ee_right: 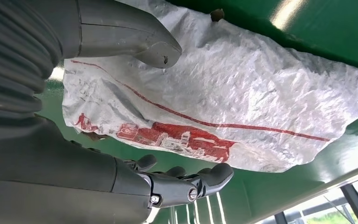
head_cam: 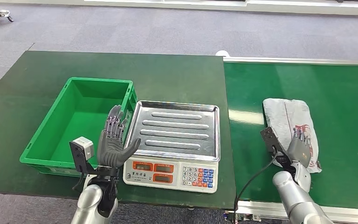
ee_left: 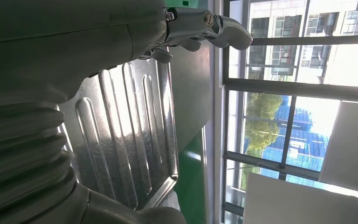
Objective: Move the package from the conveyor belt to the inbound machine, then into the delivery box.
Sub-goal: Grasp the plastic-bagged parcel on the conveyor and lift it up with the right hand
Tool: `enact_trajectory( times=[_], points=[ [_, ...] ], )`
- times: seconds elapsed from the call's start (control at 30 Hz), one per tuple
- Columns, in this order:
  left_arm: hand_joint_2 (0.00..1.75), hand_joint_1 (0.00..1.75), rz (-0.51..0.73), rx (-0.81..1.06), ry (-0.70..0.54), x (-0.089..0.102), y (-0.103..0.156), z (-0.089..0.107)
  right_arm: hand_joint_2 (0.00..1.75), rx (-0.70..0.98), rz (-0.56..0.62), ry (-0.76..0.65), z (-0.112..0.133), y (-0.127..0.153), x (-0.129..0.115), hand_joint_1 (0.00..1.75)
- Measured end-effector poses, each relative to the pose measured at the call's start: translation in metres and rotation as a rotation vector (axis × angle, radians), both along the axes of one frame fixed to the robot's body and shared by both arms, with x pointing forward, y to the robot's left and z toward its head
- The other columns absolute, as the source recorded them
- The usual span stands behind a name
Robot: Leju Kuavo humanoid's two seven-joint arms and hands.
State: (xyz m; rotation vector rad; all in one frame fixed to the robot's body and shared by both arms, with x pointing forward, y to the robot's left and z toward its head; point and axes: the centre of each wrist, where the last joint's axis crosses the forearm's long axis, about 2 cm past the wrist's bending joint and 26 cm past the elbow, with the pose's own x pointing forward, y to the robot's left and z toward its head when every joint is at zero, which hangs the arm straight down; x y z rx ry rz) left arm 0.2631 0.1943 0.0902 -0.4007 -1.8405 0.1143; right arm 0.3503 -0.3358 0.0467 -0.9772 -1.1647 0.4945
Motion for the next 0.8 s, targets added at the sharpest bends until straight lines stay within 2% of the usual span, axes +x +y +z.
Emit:
enact_trajectory(
  times=[0.37,0.8],
  points=[
    [1.75,0.00,-0.023,-0.004,-0.016,0.008,-0.002,0.007,1.75,0.042,-0.035,0.277,0.000,-0.001,0.007,0.00],
    [1.75,0.00,-0.026,-0.001,-0.021,0.010,-0.002,0.013,1.75,0.047,-0.021,0.328,0.001,0.003,0.010,0.00]
  ],
)
